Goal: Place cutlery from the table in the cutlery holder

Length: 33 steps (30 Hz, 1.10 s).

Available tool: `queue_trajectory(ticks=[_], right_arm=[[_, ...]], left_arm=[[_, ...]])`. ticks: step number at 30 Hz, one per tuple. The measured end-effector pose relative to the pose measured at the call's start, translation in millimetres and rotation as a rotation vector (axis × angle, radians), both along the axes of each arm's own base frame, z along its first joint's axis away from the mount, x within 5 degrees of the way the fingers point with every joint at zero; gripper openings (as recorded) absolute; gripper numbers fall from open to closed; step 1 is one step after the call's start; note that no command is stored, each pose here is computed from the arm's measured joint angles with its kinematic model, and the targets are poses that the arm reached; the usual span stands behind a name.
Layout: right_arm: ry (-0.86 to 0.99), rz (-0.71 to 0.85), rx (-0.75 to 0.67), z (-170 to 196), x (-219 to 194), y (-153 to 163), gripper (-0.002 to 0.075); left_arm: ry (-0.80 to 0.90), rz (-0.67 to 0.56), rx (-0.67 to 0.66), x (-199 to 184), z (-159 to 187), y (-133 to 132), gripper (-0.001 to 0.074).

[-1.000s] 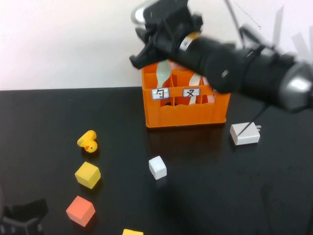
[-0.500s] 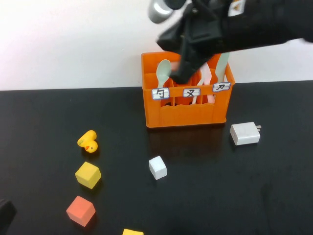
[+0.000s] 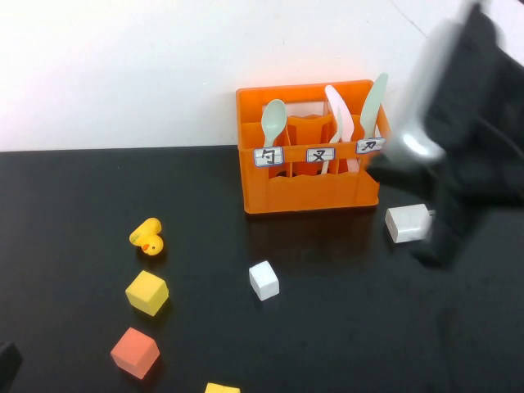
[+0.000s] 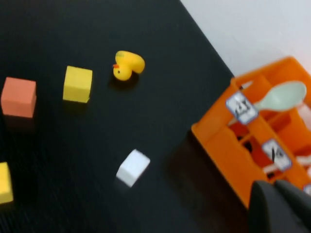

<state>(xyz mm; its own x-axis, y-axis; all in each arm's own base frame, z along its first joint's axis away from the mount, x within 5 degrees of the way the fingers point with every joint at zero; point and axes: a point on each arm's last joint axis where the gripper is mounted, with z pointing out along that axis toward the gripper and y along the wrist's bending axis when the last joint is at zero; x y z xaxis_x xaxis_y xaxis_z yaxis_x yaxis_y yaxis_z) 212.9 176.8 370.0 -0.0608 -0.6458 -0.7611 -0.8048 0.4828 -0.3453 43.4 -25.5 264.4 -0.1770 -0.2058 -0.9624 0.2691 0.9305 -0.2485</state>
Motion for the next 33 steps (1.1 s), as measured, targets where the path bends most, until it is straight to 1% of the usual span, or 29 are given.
queue_trajectory(ticks=[5,12,17,27,33], right_arm=[[-0.010,-0.033,0.039,-21,-31,-25,-0.0002],[-0.030,-0.055,0.072,-47,-67,-55,-0.0002],[-0.068,-0.069,0.121,-56,-90,-74,-0.0002],[-0.157,-0.071,0.202,-70,-128,-103,-0.0002],[-0.178,-0.073,0.222,-85,-141,-113,-0.0002]], left_arm=[[-0.009,0.028,0.006,3,-6,2,-0.0001],[-0.024,0.040,0.009,4,-5,3,-0.0001],[-0.024,0.040,0.009,4,-5,3,-0.0001],[-0.025,0.041,0.020,4,-6,4,-0.0001],[-0.027,0.042,0.032,4,-6,4,-0.0001]])
